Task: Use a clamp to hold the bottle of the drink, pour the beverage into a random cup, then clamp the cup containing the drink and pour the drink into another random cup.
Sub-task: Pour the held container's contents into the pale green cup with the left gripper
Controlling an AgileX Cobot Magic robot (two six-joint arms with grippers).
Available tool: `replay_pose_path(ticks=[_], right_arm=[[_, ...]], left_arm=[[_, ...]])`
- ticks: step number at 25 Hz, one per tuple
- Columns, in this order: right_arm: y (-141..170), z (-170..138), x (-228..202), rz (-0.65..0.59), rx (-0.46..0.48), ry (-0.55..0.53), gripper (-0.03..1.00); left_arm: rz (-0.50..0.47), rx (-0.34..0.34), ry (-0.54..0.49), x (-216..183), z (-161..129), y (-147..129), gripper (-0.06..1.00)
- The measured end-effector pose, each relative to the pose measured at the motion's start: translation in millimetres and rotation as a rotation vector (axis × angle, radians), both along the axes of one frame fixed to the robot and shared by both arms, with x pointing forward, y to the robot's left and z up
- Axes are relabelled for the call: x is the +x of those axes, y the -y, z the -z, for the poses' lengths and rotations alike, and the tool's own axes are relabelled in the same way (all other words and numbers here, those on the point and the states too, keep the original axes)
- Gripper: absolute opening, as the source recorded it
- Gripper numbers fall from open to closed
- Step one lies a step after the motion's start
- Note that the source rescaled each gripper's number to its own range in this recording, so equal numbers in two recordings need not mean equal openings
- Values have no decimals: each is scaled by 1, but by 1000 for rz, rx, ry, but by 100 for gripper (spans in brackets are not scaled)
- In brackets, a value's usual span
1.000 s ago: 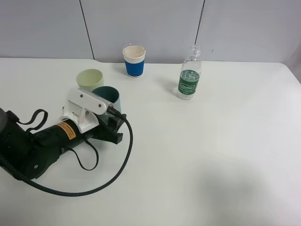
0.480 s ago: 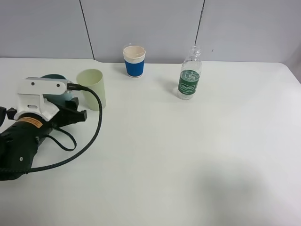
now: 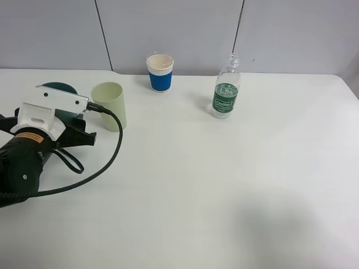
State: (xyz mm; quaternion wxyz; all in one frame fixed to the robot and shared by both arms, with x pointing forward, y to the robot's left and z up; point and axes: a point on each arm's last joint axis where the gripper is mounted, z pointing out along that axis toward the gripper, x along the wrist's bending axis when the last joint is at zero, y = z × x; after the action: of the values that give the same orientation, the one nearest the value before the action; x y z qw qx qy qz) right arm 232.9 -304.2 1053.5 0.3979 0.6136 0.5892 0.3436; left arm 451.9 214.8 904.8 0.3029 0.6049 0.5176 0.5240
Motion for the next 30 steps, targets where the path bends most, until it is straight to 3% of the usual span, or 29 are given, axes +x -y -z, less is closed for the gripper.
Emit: replay_pose_path(ticks=[9, 15, 25, 30], right_arm=[[0, 0, 0, 0, 0, 0, 66], [0, 0, 0, 0, 0, 0, 66], [0, 0, 0, 0, 0, 0, 66], [0, 0, 0, 0, 0, 0, 66]], left_arm=[[11, 13, 26, 4, -3, -2, 1], [-77, 0, 40, 22, -8, -16, 1], [-40, 130, -70, 60, -17, -16, 1], [-9, 218, -58, 73, -28, -10, 1]])
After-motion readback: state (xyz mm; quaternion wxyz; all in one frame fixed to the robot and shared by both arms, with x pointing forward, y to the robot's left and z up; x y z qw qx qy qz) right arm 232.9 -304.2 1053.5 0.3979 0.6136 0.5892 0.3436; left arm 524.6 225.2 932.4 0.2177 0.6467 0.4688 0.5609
